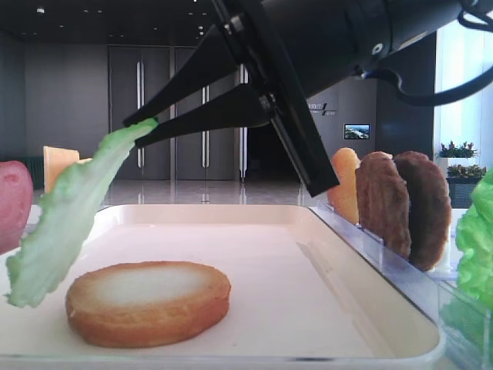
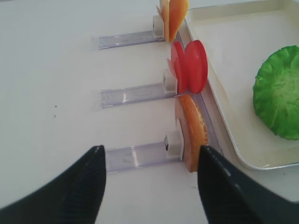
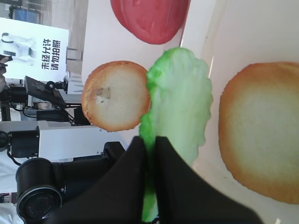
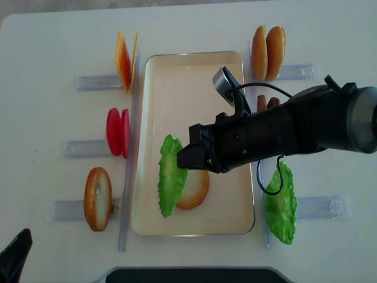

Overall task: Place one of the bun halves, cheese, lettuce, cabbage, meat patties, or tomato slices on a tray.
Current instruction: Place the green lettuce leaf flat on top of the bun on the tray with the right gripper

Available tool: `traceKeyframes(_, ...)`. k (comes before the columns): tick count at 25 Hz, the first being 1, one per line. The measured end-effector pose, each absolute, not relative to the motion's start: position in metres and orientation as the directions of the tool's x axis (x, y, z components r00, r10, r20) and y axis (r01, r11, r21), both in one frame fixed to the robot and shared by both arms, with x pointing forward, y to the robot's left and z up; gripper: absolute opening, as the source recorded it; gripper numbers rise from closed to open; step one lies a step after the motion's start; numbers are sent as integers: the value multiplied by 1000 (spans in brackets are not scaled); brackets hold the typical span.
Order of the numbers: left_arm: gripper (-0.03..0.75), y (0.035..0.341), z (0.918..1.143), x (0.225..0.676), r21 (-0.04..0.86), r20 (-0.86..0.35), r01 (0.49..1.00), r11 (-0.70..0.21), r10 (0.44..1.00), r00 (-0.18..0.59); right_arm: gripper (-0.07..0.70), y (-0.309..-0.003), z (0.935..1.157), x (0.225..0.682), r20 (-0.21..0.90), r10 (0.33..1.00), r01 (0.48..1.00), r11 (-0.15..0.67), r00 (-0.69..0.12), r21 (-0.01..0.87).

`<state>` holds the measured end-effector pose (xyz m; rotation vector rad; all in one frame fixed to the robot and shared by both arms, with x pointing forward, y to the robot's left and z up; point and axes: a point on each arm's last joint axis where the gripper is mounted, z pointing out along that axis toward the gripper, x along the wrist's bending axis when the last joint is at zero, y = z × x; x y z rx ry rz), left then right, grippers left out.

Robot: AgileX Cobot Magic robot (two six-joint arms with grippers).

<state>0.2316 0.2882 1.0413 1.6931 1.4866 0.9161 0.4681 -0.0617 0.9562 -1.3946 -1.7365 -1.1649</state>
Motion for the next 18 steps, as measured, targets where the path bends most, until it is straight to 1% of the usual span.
traceKeyframes(5,471,288,1041,232,858,63,503,-102,994,93,52,-59,960,472,874,408,962,56,-266,267)
traceKeyframes(12,471,288,1041,232,858,63,503,-102,994,93,52,-56,952,474,878,409,967,65,-250,245)
traceKeyframes(18,471,288,1041,232,858,63,503,-102,994,93,52,-58,953,474,891,381,969,72,-246,236)
